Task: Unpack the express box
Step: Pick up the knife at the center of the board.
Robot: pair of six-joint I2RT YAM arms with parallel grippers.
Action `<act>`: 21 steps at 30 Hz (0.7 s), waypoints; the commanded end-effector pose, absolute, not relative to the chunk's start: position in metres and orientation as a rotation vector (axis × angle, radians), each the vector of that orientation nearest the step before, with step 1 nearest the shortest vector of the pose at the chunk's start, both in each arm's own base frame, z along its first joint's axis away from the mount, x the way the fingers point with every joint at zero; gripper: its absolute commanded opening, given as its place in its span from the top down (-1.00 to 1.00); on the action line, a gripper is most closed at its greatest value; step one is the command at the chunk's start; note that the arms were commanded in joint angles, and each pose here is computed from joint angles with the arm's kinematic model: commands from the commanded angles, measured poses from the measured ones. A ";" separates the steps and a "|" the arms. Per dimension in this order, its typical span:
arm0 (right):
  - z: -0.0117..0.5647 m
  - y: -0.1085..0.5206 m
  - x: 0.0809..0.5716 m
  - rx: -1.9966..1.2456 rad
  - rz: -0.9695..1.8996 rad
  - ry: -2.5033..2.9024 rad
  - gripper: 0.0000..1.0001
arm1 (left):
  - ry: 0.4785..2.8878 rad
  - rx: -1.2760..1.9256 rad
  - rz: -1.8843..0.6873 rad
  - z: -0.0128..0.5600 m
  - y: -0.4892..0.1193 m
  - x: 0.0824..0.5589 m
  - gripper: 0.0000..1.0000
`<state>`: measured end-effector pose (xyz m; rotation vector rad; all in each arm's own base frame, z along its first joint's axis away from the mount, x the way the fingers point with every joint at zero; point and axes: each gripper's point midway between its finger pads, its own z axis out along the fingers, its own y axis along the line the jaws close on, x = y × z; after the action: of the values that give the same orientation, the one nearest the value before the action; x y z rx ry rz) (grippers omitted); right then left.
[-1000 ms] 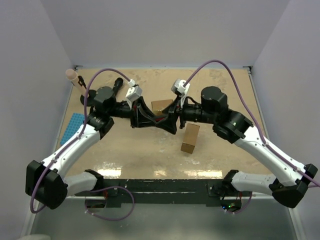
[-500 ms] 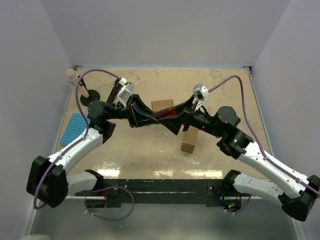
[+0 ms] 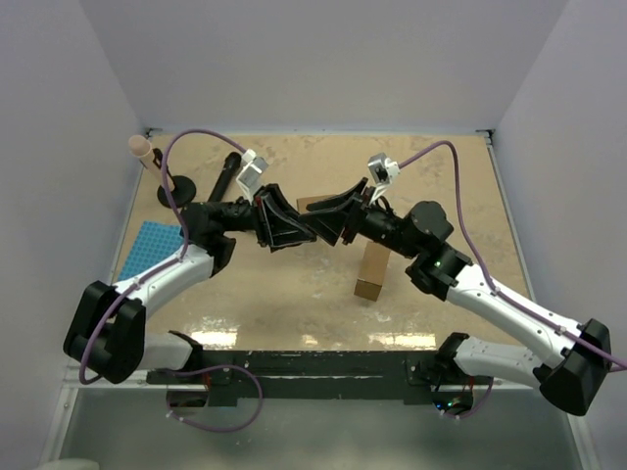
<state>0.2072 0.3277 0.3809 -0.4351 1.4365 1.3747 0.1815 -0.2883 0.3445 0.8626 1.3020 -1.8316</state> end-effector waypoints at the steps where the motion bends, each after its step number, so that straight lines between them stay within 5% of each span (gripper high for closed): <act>1: 0.411 0.326 0.201 -0.418 1.435 1.318 0.02 | 1.065 0.922 -1.795 0.374 -0.286 0.165 1.00; 7: 0.403 0.326 0.200 -0.413 1.447 1.331 0.10 | 1.048 0.912 -1.791 0.378 -0.288 0.167 1.00; 14: 0.390 0.319 0.198 -0.411 1.406 1.381 -0.13 | 1.054 0.918 -1.768 0.380 -0.290 0.172 1.00; 21: 0.382 0.316 0.193 -0.442 1.394 1.411 -0.03 | 1.067 0.938 -1.763 0.379 -0.291 0.172 1.00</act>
<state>0.1998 0.3194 0.3819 -0.4112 1.4158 1.4024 0.1822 -0.2951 0.3477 0.8423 1.2821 -1.8451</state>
